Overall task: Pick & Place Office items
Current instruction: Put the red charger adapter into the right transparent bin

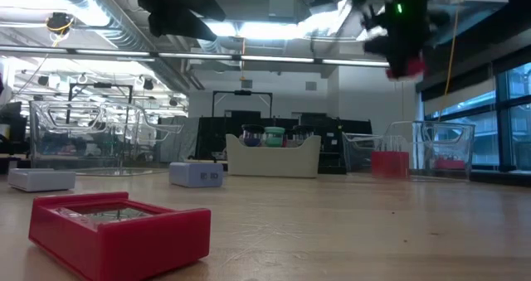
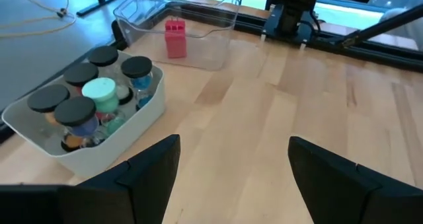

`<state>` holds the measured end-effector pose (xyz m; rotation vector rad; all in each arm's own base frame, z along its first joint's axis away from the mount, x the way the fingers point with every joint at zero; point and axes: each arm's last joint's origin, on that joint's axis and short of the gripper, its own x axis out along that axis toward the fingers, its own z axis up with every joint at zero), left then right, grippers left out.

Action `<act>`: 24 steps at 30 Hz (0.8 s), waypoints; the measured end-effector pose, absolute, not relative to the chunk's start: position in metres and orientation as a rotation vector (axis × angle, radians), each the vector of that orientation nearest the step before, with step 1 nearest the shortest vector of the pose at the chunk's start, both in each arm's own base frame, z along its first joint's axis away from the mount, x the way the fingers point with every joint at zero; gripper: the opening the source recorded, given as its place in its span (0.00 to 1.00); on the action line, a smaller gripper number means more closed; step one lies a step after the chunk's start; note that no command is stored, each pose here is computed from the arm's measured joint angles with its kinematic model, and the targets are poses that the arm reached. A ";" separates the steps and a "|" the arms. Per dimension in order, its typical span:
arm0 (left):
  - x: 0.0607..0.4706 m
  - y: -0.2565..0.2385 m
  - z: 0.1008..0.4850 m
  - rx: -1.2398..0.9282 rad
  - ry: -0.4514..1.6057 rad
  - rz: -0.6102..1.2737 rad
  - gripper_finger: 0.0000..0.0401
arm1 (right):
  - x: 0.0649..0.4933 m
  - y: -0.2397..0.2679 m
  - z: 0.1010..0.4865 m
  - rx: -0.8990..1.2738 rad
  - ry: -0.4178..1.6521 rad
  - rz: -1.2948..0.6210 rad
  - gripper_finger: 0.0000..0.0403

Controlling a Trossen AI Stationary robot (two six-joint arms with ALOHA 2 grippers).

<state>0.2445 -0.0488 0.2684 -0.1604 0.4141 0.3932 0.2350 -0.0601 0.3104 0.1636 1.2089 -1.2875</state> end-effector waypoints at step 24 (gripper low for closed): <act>0.244 -0.049 0.268 -0.146 0.415 0.394 0.69 | 0.214 -0.127 0.200 0.579 1.308 -1.098 0.55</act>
